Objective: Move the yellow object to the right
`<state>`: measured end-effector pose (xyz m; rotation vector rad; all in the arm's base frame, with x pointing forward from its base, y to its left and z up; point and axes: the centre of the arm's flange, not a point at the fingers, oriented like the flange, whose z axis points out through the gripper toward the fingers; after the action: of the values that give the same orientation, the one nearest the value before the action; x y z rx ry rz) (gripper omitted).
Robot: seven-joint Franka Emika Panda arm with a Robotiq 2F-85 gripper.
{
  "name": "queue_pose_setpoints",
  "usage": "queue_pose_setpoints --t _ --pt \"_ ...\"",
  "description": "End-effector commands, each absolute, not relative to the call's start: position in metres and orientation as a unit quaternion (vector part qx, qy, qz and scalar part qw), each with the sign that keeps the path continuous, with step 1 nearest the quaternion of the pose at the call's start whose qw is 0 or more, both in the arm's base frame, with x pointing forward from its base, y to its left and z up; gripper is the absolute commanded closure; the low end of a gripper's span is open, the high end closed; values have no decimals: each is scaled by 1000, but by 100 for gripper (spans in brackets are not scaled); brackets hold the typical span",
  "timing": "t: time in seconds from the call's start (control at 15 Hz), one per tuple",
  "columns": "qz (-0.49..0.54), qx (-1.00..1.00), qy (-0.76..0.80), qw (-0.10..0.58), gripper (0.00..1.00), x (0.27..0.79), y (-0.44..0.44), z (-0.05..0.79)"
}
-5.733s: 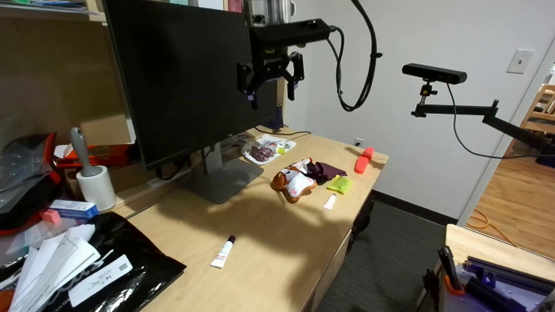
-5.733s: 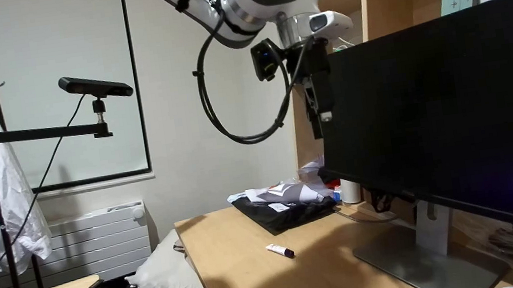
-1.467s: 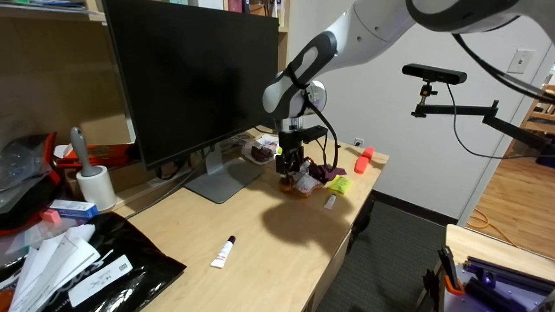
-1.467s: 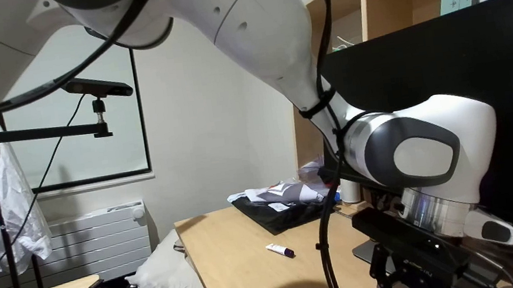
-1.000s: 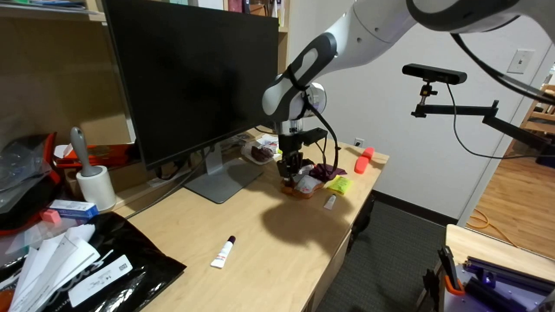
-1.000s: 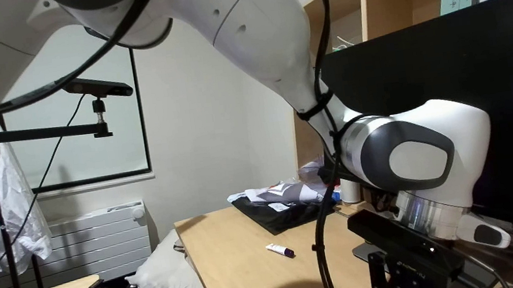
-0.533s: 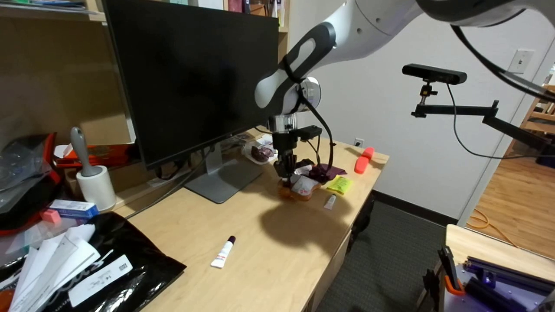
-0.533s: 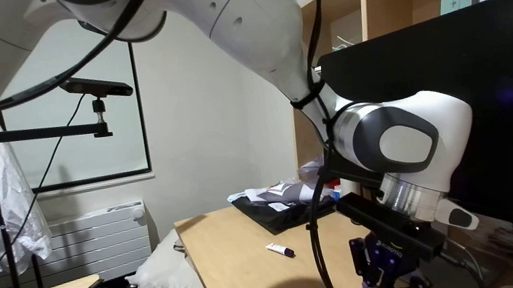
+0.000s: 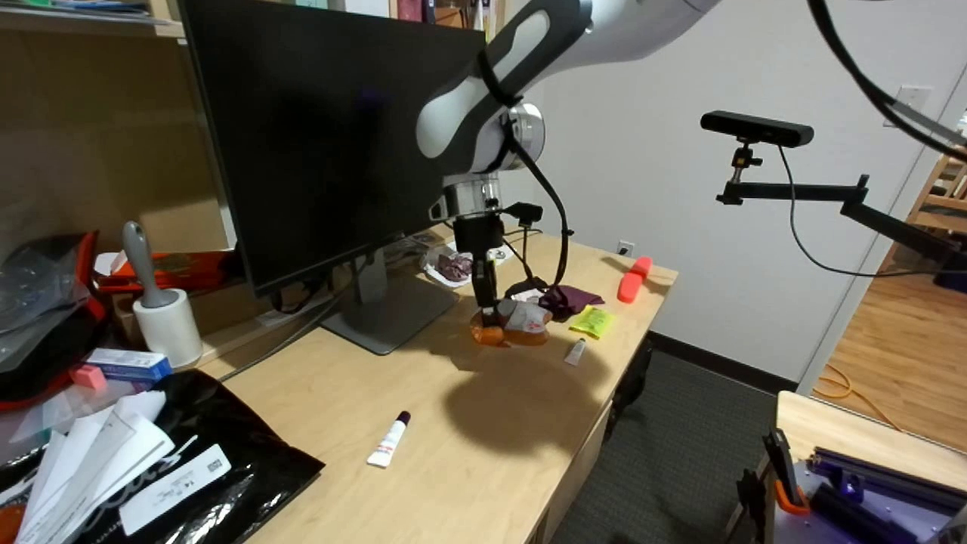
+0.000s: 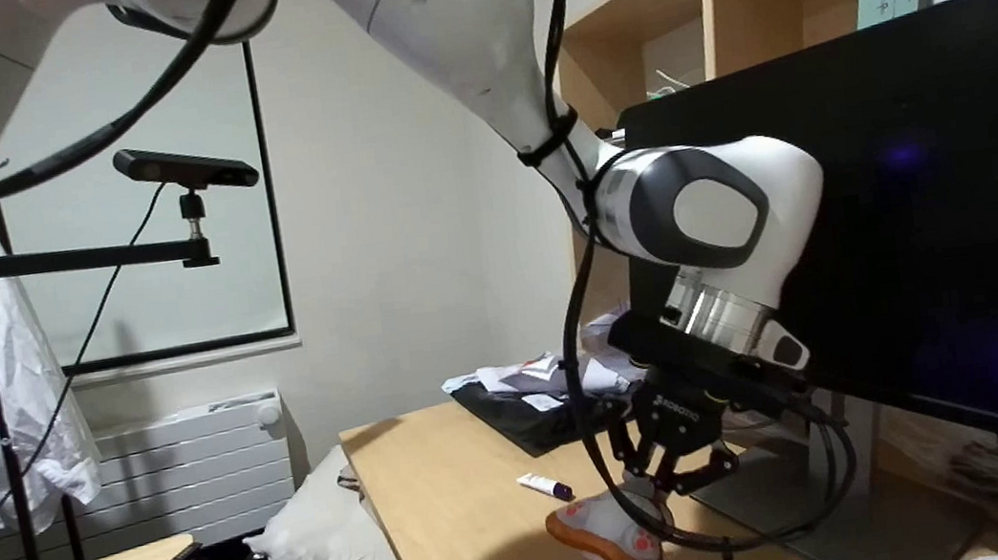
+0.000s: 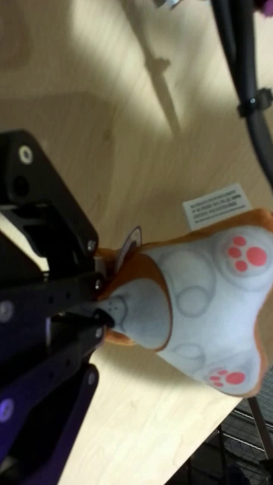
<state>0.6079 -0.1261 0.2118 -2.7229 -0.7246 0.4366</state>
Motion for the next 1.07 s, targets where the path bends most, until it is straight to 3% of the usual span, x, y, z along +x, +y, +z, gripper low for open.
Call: queue_pose_setpoints --t 0.0,0.2,0.27,0.67,1.0 --pt "74 -941 -261 202 91 581 -107 228" --pt "13 -947 -212 242 91 577 -100 223" --pt "52 -948 -221 222 90 597 -102 222" --pt "35 -950 -205 234 91 592 -104 217" --pt "-125 -937 -227 236 91 603 -99 219"
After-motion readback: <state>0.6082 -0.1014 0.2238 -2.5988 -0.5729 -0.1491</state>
